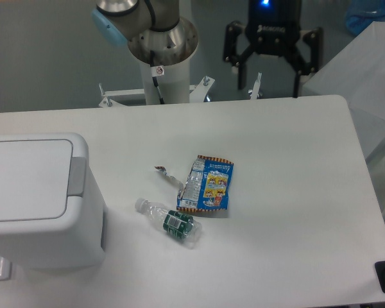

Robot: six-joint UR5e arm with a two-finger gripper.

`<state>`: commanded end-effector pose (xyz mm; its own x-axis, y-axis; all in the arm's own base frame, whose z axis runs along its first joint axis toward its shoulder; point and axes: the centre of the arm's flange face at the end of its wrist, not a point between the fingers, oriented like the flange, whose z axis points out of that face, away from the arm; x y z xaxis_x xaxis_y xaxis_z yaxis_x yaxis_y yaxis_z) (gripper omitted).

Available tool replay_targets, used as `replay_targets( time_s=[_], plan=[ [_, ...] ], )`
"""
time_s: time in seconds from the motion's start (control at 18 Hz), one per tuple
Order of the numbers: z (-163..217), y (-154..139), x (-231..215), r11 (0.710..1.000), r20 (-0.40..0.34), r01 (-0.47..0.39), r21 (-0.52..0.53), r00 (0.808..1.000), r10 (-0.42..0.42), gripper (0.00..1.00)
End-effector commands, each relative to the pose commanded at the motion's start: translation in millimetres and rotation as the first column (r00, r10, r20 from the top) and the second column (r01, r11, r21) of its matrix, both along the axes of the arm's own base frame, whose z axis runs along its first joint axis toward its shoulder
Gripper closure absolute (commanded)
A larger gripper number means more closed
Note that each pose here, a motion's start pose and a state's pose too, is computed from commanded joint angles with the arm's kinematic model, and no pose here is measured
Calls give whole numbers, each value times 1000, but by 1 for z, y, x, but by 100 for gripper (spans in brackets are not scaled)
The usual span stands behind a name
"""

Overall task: Open the trash can
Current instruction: 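Move the open gripper down and toward the white trash bin lid, then lower the gripper onto the edge of the bin lid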

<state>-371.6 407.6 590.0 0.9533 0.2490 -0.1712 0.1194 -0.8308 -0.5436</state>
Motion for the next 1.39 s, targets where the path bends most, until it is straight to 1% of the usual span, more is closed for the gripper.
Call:
replay_targets(
  time_s=[0.11, 0.22, 0.33, 0.5, 0.61, 0.72, 0.89, 1.11, 1.39],
  plan=[
    [-4, 11, 7, 996, 24, -72, 56, 997, 71, 0],
    [-8, 22, 20, 990, 61, -112, 86, 992, 107, 0],
    [-11, 36, 36, 989, 84, -110, 99, 991, 102, 0],
    [-23, 63, 64, 993, 121, -76, 93, 991, 64, 0],
    [-33, 83, 83, 994, 163, -71, 87, 985, 57, 0],
    [-38, 96, 97, 993, 198, -80, 85, 978, 62, 0],
    [-47, 111, 117, 995, 225, -65, 76, 973, 47, 0],
    [-58, 127, 133, 988, 309, -141, 68, 944, 113, 0],
    [-69, 138, 140, 985, 344, -162, 50, 929, 135, 0]
  ],
)
